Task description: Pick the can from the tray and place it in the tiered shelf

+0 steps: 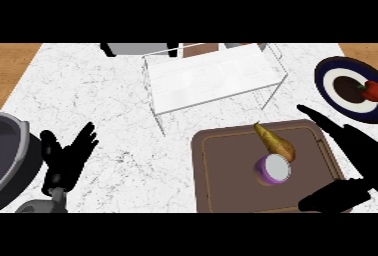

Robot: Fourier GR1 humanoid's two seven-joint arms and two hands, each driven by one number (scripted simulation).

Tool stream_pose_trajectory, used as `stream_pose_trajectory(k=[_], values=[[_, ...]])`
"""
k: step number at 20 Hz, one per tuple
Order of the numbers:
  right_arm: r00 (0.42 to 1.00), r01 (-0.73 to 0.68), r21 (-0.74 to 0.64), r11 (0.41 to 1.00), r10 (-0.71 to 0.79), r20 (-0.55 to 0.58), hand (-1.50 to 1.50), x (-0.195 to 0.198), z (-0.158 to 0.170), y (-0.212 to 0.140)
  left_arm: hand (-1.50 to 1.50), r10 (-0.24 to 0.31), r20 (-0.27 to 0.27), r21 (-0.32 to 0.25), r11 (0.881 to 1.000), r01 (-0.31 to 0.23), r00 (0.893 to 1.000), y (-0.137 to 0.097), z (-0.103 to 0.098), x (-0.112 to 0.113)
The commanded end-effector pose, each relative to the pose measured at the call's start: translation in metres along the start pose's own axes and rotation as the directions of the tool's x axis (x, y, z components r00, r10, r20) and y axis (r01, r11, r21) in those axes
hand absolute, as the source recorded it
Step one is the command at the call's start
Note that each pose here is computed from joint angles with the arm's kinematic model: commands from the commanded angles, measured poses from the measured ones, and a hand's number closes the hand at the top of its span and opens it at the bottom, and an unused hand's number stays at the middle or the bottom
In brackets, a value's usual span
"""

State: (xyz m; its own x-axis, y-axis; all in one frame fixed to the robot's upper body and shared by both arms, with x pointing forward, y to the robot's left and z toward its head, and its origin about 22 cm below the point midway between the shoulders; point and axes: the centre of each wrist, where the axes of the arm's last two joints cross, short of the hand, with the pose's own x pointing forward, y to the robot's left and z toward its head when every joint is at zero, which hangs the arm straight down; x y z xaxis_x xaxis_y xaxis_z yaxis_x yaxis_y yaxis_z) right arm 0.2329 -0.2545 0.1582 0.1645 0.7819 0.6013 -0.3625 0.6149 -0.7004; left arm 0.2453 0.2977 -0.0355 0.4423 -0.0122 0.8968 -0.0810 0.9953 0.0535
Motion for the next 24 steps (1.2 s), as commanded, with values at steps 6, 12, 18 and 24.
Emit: stream_pose_trajectory(k=[6,12,18,24], values=[[0.988,-0.109,0.030,0.994,0.112,-0.111,-1.50,0.010,-0.017,0.053,0.00,0.005,-0.001,-0.030,1.000,-0.005,1.000,-0.001,0.004,0.020],[0.981,-0.135,-0.006,0.991,0.132,-0.144,-1.50,-0.010,-0.005,0.052,0.00,0.014,-0.002,-0.003,1.000,-0.014,1.000,0.003,-0.013,0.010],[0.981,-0.136,-0.014,0.991,0.132,-0.144,-1.50,-0.005,-0.016,0.061,0.00,0.008,0.012,-0.002,1.000,-0.008,1.000,-0.006,0.001,-0.005],[0.967,-0.180,-0.008,0.984,0.176,-0.184,-1.50,-0.019,-0.023,0.093,0.00,-0.002,-0.002,0.008,1.000,0.002,1.000,0.007,0.007,0.021]])
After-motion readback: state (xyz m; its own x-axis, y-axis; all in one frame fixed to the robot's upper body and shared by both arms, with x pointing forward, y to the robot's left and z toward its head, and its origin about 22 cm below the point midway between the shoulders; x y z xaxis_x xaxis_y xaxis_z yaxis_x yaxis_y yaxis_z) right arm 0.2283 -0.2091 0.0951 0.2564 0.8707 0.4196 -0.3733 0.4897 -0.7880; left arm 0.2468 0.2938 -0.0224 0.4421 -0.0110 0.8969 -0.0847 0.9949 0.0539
